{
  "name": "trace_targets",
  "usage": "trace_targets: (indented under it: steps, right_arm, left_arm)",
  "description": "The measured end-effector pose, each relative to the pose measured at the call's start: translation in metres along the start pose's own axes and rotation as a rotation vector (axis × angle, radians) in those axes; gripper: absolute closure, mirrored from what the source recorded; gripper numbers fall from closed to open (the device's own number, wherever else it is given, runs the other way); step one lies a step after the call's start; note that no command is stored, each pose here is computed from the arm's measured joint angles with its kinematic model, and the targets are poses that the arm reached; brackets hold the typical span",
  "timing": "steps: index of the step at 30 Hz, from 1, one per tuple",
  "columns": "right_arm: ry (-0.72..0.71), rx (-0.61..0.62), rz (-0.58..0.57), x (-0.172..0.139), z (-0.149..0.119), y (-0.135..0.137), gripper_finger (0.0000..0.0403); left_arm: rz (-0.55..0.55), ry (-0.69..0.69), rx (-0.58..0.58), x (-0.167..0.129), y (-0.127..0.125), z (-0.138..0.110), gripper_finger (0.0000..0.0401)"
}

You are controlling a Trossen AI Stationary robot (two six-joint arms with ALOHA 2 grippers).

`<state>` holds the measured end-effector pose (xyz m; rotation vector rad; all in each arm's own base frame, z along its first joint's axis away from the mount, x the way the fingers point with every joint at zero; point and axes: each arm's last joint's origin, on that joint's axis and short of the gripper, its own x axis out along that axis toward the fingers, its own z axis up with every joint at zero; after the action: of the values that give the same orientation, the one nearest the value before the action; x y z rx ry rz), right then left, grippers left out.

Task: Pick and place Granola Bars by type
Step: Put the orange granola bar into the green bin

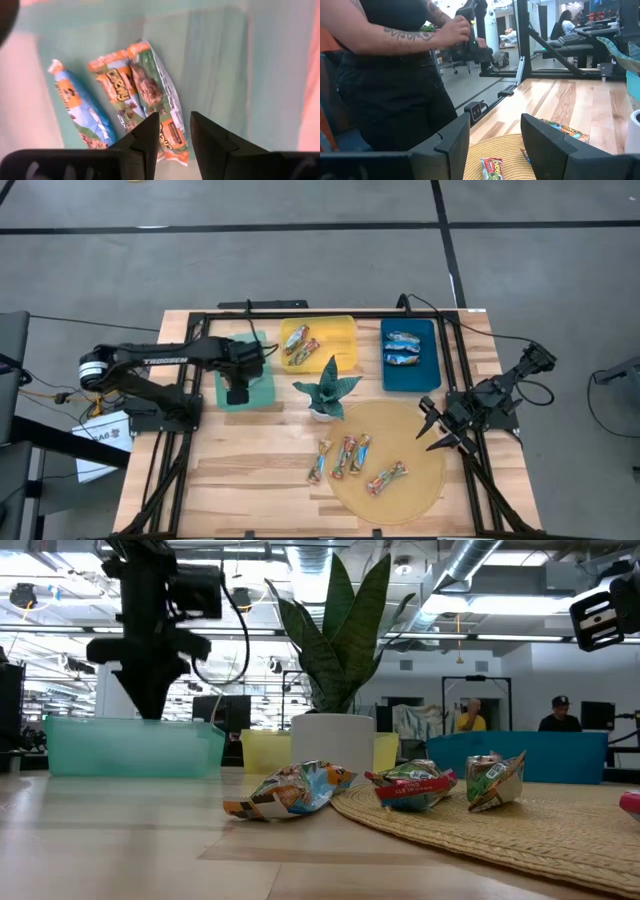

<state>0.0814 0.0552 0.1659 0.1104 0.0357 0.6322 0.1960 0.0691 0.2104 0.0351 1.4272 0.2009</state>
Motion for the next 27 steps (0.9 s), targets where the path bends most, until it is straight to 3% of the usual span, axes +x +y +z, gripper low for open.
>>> trace_targets:
  steps: [18, 27]
  right_arm:
    - [0.000, 0.000, -0.001, 0.000, 0.000, 0.000, 0.0234]
    - [0.000, 0.000, -0.001, 0.000, 0.000, 0.000, 0.0234]
  left_arm:
    - [-0.019, -0.554, -0.228, -0.074, -0.021, -0.018, 0.0298]
    - [-0.024, -0.734, -0.162, -0.095, -0.027, -0.042, 0.0298]
